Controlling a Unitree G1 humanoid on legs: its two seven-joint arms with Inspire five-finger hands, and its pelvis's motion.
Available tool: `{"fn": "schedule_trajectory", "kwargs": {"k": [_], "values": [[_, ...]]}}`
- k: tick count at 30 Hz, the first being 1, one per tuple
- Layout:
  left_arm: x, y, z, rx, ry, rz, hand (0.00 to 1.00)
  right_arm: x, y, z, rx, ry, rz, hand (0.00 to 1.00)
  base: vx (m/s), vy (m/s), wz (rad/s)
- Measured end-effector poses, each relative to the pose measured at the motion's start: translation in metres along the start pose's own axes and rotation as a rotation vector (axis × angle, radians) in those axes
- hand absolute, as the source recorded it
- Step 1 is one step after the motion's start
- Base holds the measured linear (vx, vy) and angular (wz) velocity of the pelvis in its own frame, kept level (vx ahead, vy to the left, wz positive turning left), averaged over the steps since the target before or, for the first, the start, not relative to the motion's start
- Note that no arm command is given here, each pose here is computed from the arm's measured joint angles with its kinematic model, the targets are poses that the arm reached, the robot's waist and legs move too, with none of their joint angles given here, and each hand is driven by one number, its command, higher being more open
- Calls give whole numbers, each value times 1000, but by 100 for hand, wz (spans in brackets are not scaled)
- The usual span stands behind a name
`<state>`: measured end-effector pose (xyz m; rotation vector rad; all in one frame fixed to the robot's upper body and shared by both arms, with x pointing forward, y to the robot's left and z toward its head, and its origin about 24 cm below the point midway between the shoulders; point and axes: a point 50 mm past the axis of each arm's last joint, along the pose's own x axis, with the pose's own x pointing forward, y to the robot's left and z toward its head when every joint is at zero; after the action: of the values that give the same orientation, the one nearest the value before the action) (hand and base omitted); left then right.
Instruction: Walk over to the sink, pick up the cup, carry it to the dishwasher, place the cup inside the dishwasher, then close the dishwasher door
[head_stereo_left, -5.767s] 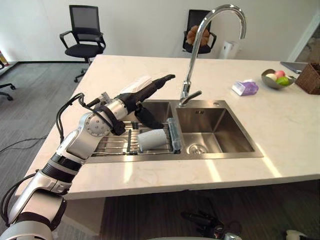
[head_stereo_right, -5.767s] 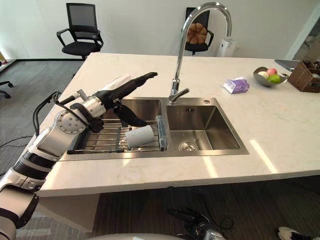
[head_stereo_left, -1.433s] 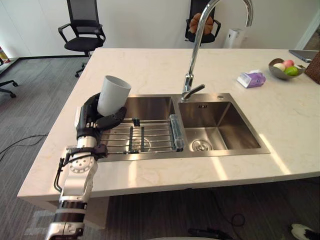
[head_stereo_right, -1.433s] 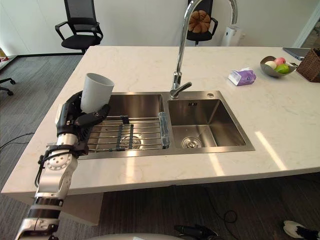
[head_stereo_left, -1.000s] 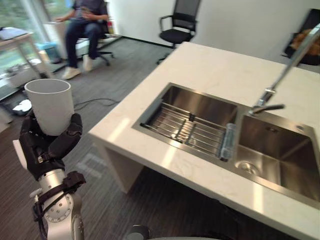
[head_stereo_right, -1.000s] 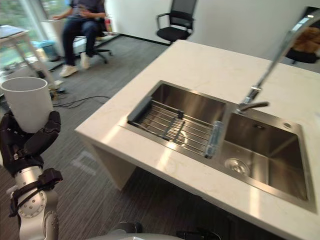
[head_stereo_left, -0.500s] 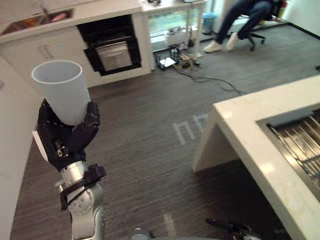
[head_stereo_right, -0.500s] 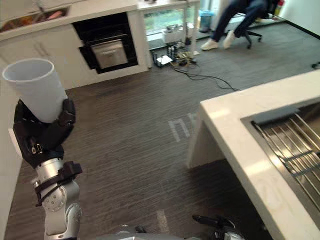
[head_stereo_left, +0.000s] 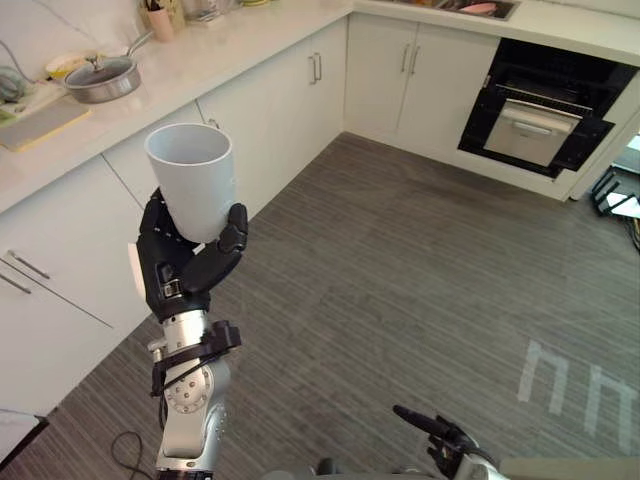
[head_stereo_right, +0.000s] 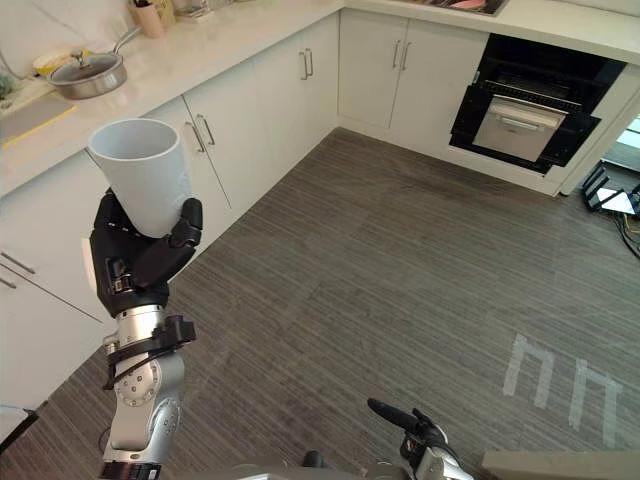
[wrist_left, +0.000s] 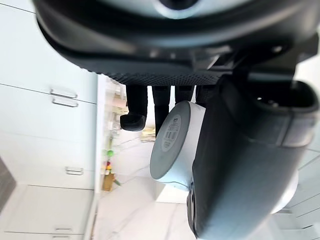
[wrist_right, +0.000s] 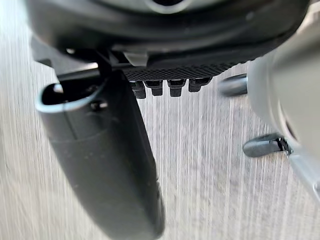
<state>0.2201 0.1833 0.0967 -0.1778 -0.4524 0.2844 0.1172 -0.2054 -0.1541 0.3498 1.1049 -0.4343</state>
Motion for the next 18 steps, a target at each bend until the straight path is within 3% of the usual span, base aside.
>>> {"fn": "schedule_trajectory", "kwargs": {"k": [10,12,18], "values": [[-1,3,-7,26,67,-58,0,-2,-14,-10,-23,41,-67,100,135,-52,12],[-8,10,-9,48,91,-73,0,-4,-1,-29,-65,96,14,100,16,7,-2],[-14,16,-11,51,115,-41,0,-7,-9,-41,-59,120,7,100,8,-2,-21]]}}
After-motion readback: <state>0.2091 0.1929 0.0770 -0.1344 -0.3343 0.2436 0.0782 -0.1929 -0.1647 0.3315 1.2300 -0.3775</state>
